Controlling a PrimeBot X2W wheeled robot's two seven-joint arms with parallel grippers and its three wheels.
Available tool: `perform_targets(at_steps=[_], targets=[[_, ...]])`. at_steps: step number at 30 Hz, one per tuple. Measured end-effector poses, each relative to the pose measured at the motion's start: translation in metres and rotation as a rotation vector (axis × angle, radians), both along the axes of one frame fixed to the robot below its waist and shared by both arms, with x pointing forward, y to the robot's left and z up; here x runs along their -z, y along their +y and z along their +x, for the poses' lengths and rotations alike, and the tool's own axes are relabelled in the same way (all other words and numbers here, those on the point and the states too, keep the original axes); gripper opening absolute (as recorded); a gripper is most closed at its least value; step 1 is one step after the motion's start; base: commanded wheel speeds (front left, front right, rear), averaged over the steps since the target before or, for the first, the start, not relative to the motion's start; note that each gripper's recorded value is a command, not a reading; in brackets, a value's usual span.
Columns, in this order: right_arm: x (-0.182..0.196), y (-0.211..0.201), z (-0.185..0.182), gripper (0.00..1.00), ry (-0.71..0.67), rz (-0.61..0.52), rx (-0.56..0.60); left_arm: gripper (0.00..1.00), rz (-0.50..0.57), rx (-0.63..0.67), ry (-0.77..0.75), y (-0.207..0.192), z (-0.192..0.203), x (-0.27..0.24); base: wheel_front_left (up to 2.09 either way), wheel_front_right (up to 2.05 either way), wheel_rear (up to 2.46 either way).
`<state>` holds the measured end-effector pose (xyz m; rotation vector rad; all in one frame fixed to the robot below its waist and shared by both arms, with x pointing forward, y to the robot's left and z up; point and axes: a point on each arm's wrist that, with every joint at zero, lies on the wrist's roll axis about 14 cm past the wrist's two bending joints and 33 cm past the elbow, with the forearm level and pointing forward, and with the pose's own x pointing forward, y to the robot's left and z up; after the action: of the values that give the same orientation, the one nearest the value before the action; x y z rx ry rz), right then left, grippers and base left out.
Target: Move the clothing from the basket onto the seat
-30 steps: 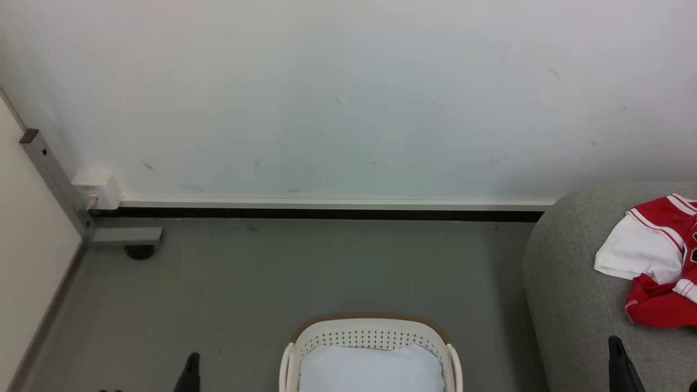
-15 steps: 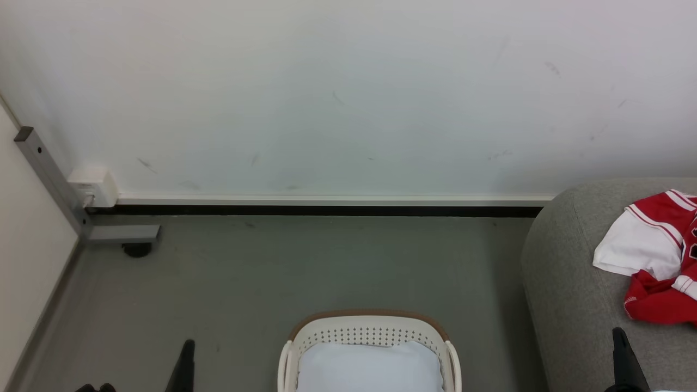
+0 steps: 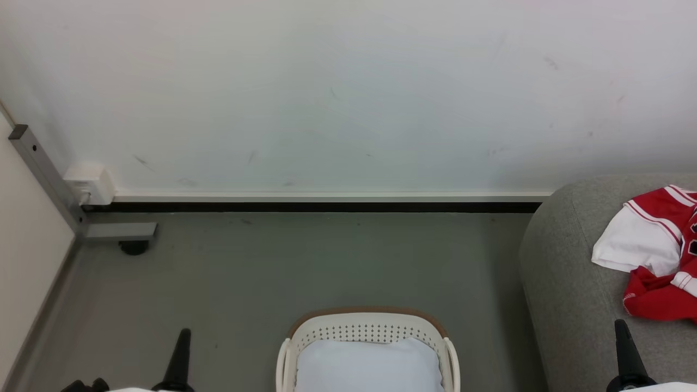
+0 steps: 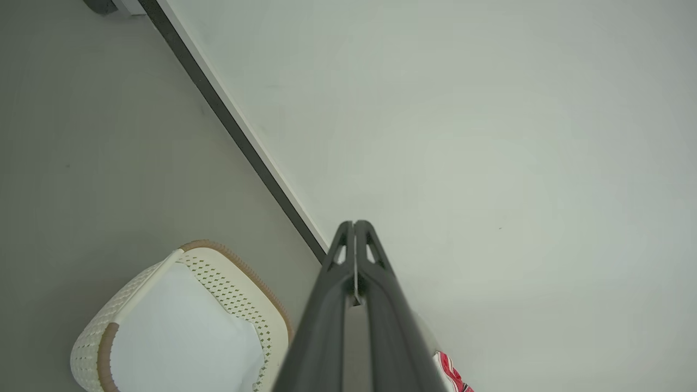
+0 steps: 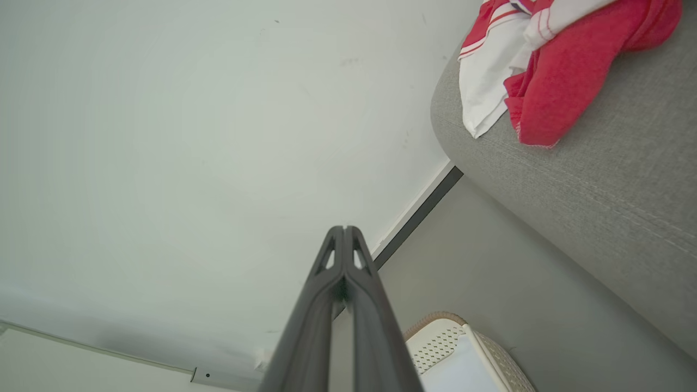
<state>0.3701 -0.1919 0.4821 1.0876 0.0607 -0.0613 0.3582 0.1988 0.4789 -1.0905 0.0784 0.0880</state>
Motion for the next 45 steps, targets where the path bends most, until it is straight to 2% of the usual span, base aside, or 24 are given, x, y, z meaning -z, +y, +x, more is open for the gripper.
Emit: perform_targets(at_steps=[45], targets=[[-0.017, -0.005, 0.014, 0.00, -0.054, 0.386, 0.003, 0.00, -0.382, 0.001, -0.076, 0.001, 0.023, -0.019, 0.00, 0.00, 0.00]])
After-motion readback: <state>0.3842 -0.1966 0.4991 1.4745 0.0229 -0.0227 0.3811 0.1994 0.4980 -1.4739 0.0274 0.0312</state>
